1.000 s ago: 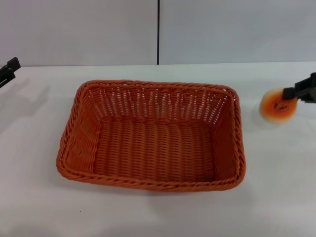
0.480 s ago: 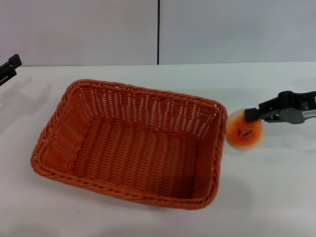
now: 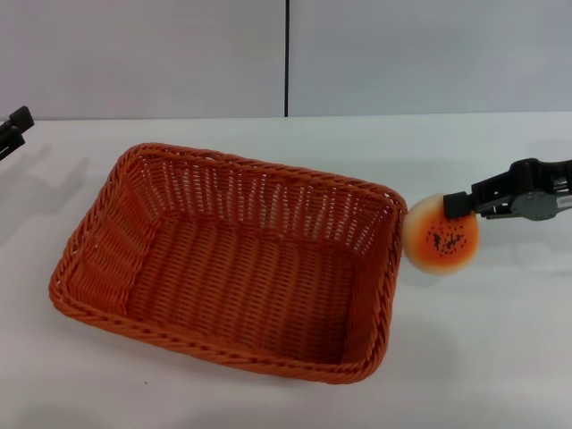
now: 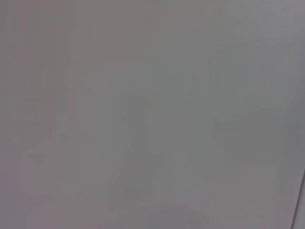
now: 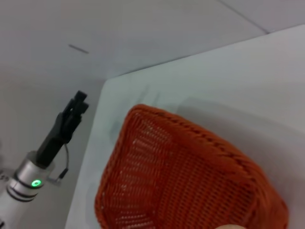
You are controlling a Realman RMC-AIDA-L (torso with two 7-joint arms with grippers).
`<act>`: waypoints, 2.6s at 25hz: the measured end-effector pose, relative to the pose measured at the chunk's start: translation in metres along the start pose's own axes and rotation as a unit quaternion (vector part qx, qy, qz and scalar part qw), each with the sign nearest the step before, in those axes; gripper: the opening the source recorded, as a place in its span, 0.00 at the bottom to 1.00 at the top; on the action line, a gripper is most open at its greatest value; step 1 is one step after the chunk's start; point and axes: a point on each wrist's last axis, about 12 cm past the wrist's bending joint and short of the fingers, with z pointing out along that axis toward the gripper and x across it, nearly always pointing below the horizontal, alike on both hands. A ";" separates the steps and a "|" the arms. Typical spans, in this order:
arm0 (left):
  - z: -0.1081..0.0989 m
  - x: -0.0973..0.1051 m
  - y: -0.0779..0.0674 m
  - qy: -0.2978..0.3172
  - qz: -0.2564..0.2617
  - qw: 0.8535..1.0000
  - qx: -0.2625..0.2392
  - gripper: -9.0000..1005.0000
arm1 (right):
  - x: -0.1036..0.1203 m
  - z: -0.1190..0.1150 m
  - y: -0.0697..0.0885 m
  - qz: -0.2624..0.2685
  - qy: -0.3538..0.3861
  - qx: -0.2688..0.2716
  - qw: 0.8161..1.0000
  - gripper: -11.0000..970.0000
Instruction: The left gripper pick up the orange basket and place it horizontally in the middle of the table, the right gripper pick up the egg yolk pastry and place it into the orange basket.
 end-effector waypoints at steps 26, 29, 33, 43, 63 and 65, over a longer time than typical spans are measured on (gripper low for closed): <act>-0.001 0.010 -0.004 -0.001 -0.012 1.000 0.001 0.64 | -0.036 0.028 0.007 -0.053 -0.034 -0.045 0.997 0.24; -0.002 0.011 -0.005 -0.002 -0.015 1.000 0.002 0.64 | -0.035 0.016 0.009 -0.057 -0.052 -0.064 0.995 0.29; -0.009 0.016 -0.006 -0.003 -0.008 1.000 -0.002 0.64 | -0.032 -0.015 0.017 -0.096 -0.119 -0.118 0.981 0.43; -0.046 0.041 -0.014 -0.047 -0.021 0.997 -0.050 0.65 | 0.007 -0.047 -0.013 -0.218 -0.312 -0.102 0.919 0.63; -0.103 0.085 -0.057 -0.150 0.018 0.976 -0.158 0.65 | 0.039 0.043 -0.085 -0.262 -0.424 0.110 0.860 0.63; -0.105 0.087 -0.063 -0.163 0.014 0.973 -0.166 0.65 | 0.034 0.045 -0.087 -0.264 -0.422 0.123 0.858 0.63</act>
